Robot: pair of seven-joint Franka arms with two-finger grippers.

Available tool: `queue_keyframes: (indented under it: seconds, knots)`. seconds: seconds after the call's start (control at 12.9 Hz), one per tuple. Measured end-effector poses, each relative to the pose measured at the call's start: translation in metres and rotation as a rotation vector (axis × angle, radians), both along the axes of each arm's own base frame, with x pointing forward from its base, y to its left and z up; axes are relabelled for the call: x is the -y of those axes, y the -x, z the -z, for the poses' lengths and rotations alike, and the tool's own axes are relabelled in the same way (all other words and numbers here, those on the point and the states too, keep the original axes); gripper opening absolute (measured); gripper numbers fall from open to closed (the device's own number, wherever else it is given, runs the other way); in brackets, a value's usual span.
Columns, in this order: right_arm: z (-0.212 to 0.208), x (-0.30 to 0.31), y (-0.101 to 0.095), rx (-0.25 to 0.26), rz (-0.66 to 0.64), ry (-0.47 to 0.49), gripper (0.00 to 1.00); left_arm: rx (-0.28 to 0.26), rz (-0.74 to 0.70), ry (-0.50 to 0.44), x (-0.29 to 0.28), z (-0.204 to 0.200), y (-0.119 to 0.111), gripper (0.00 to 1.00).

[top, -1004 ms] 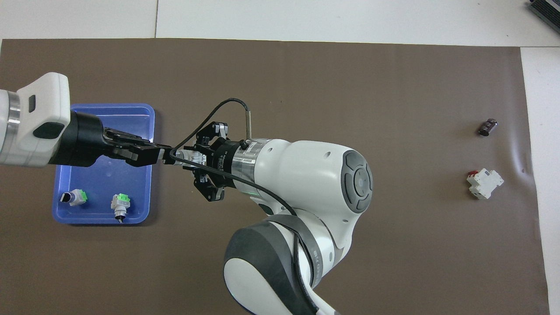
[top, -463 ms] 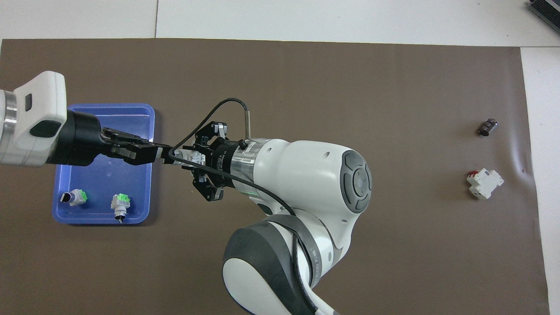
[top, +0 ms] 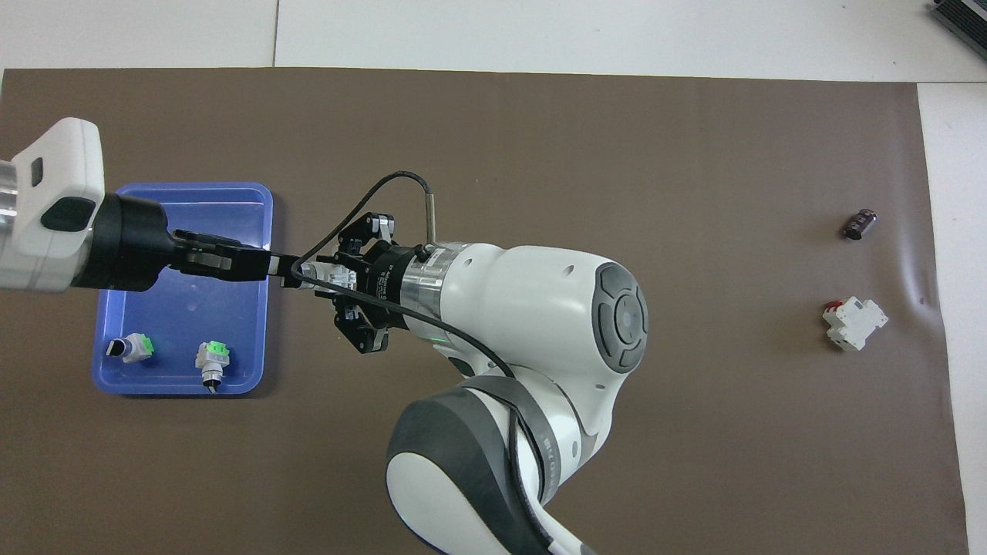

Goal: Turn and place switch with both arms

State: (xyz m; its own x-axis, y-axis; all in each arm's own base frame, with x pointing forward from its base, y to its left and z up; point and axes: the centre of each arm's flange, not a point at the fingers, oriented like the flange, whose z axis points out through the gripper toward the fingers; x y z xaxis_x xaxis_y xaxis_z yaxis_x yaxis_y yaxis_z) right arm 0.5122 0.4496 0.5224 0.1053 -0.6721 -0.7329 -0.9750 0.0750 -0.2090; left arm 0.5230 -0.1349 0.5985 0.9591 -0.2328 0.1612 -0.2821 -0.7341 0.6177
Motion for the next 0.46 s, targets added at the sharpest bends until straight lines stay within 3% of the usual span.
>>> queue_keyframes:
  seconds: [0.15, 0.46]
  knots:
    - [-0.0002, -0.0001, 0.0001, 0.0, 0.0, 0.0, 0.33, -0.076, -0.091, -0.003, -0.0008, 0.0003, -0.0001, 0.11]
    - [-0.0005, -0.0002, 0.0003, 0.0, -0.001, 0.0, 0.33, -0.305, -0.363, -0.015, -0.0026, 0.0017, -0.0001, 0.11]
